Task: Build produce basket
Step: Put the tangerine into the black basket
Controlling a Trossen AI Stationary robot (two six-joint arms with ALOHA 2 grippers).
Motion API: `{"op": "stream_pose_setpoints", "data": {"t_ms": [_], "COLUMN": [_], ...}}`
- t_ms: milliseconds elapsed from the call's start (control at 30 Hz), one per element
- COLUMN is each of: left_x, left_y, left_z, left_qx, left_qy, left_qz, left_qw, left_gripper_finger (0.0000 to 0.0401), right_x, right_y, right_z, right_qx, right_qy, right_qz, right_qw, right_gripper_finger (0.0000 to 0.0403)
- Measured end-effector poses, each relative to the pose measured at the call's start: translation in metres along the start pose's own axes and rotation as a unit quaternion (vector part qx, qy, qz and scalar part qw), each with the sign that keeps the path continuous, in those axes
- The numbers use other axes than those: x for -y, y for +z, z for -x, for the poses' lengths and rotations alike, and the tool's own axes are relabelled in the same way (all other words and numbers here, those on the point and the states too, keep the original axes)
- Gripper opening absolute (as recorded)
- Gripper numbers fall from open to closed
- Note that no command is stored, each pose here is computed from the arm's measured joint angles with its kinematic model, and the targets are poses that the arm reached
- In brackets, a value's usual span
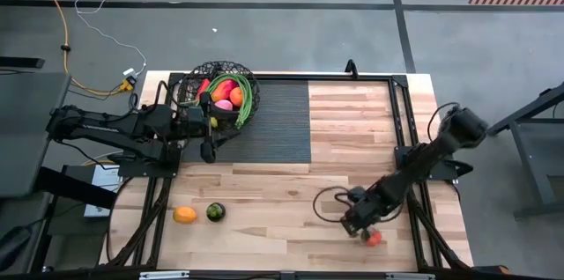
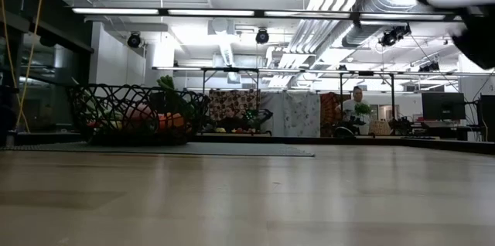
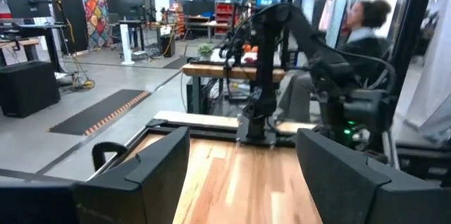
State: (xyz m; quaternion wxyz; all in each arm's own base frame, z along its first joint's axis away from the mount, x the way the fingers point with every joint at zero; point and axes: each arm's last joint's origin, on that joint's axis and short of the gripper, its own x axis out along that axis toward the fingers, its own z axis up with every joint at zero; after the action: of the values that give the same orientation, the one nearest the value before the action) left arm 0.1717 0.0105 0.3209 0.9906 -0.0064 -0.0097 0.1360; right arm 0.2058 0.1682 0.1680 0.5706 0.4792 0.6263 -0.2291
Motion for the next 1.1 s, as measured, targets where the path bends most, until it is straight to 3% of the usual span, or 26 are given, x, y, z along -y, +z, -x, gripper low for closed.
{"op": "stream_pose_setpoints", "data": {"t_ms": [100,200,467,600,667,800,900,967,1100], "left_x": [0.000,0.001,0.002,0.000,-0.001,-0.004,-0.006,-0.006,-0.005], "left_y": [0.003,0.005,0.012,0.016,0.017,0.019,0.019,0.018,0.015], "left_z": [0.000,0.000,0.008,0.014,0.017,0.020,0.019,0.017,0.014], "left_qx": [0.012,0.022,0.037,0.046,0.052,0.068,0.073,0.070,0.063], "left_qy": [-0.004,-0.018,-0.070,-0.074,-0.074,-0.040,0.001,0.014,0.016], "left_qz": [0.027,0.064,0.196,0.237,0.236,0.190,0.141,0.127,0.127], "left_qw": [1.000,0.998,0.977,0.968,0.967,0.979,0.987,0.989,0.990], "left_gripper_finger": [0.0250,0.0250,0.0250,0.0250,0.0250,0.0250,0.0250,0.0250,0.0250], "right_x": [0.001,0.003,-0.007,-0.016,-0.018,-0.017,-0.014,-0.011,-0.010], "right_y": [0.008,0.019,0.075,0.112,0.129,0.148,0.150,0.150,0.150], "right_z": [0.034,0.065,0.121,0.142,0.156,0.186,0.204,0.209,0.209], "right_qx": [0.088,0.184,0.367,0.446,0.487,0.571,0.621,0.633,0.626], "right_qy": [0.067,0.125,0.209,0.231,0.255,0.283,0.291,0.286,0.285], "right_qz": [0.041,0.077,0.202,0.281,0.312,0.370,0.385,0.389,0.398], "right_qw": [0.993,0.972,0.884,0.817,0.775,0.676,0.618,0.604,0.608], "right_gripper_finger": [0.0002,0.0002,0.0001,0.0001,0.0001,0.0000,0.0000,0.0000,0.0000]}}
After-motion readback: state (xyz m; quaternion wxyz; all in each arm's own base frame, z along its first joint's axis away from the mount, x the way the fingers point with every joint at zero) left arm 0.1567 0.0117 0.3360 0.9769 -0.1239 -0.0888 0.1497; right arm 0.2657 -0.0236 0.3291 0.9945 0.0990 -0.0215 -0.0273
